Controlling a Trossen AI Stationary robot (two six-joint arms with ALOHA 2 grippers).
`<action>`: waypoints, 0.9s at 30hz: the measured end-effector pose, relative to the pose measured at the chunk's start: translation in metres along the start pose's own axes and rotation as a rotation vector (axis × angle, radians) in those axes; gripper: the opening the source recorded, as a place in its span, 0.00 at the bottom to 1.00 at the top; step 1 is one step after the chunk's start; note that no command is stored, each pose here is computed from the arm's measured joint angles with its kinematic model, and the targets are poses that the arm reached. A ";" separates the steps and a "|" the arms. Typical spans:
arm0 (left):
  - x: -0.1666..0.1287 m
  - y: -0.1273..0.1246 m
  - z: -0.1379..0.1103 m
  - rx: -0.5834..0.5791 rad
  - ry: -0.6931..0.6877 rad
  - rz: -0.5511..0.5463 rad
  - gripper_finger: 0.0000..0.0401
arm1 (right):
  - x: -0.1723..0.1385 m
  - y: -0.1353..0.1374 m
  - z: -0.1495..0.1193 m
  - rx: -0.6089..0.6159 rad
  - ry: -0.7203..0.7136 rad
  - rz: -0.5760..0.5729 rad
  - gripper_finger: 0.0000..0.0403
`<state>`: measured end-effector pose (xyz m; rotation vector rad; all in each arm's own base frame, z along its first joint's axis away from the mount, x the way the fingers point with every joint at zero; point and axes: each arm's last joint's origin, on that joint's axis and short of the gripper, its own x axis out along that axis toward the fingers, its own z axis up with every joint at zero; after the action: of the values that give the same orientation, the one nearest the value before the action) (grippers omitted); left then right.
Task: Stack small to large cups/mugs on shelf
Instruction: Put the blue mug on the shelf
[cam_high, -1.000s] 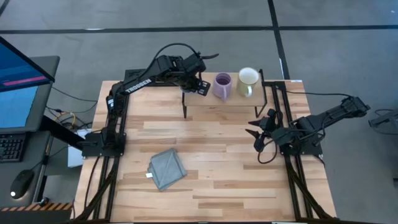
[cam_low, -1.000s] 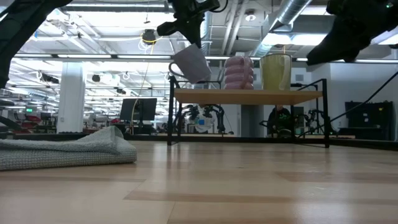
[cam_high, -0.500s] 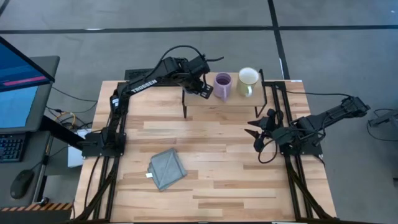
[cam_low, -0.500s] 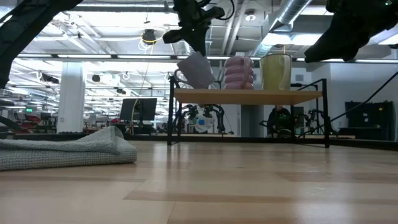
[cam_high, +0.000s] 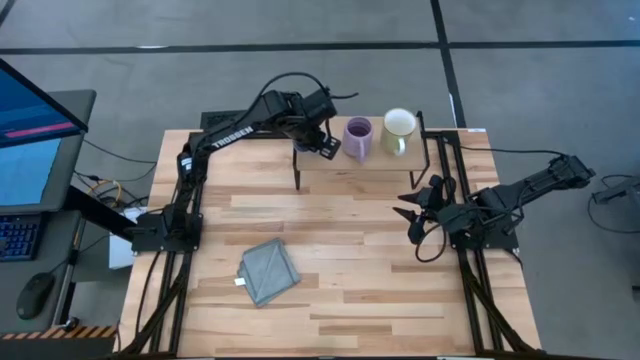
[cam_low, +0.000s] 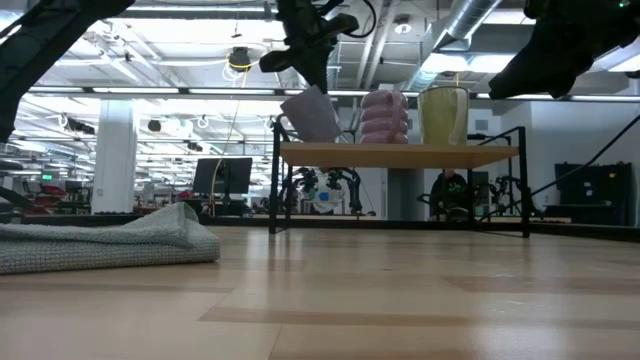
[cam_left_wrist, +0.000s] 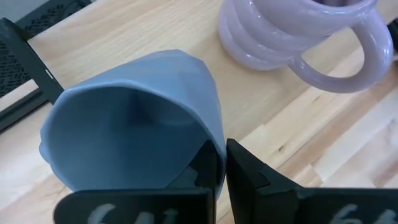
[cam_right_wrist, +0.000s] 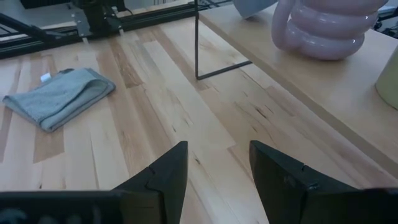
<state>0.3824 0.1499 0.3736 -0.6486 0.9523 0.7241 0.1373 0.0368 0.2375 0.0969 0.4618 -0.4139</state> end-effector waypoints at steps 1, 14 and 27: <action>0.000 0.000 0.000 0.002 0.006 -0.005 0.00 | 0.000 0.000 0.000 0.000 0.000 0.000 0.48; 0.000 0.005 0.002 0.004 0.018 -0.013 0.00 | 0.000 0.000 0.000 0.001 -0.001 0.000 0.48; 0.000 0.005 0.002 0.021 0.031 -0.023 0.03 | 0.000 0.000 0.001 0.006 -0.008 0.001 0.48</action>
<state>0.3794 0.1544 0.3731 -0.6529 0.9785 0.6842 0.1377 0.0369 0.2382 0.1014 0.4530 -0.4150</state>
